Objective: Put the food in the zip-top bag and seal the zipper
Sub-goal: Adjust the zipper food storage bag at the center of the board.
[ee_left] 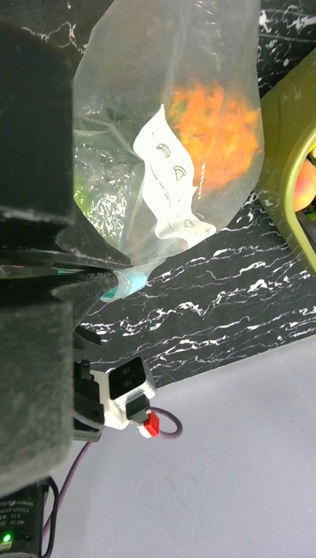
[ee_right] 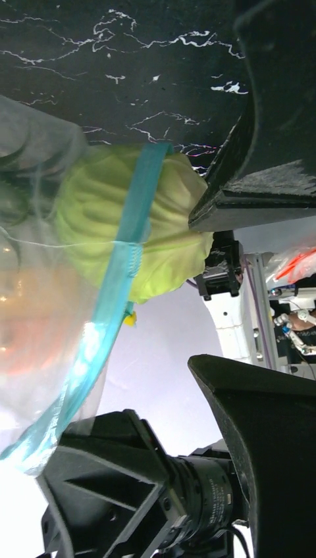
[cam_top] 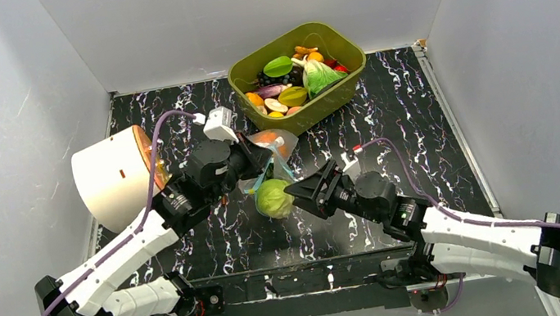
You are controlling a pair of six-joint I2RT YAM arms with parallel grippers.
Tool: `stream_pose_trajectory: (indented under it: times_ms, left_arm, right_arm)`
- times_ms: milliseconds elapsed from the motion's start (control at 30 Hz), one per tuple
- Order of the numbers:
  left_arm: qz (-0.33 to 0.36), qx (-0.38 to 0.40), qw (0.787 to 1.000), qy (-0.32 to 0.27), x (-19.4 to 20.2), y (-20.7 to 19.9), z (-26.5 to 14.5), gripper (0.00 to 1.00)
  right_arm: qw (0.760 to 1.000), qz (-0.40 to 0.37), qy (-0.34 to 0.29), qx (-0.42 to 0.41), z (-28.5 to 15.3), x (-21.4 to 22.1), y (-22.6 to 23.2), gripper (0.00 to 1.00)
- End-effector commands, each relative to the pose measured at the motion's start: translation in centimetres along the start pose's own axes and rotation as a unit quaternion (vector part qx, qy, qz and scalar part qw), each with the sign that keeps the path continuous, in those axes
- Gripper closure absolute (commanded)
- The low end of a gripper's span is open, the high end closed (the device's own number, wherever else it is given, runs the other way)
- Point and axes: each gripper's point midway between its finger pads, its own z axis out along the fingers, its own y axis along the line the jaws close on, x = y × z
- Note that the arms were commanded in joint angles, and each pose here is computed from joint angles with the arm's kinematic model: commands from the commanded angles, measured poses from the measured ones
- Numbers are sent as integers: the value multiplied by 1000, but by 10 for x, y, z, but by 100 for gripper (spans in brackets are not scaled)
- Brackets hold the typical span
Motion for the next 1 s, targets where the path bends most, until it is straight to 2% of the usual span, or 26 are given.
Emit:
stream_pose_trajectory:
  times_ms: [0, 300, 700, 867, 967]
  left_arm:
    - [-40, 57, 997, -19, -14, -24, -14, 100]
    - [-58, 74, 996, -2, -6, -28, -18, 100]
    - [-75, 84, 994, -7, -10, -32, -25, 100]
    - [-63, 66, 996, -16, -13, -25, -23, 100]
    - [-55, 51, 997, -23, -16, -20, -22, 100]
  right_arm:
    - [997, -1, -46, -62, 5, -18, 44, 34]
    - [994, -26, -86, -68, 21, -33, 63, 37]
    - [992, -62, -109, -12, 49, -39, 33, 42]
    - [978, -154, -142, 17, 46, -57, 48, 44]
    - [967, -213, -136, 36, 33, -61, 58, 44]
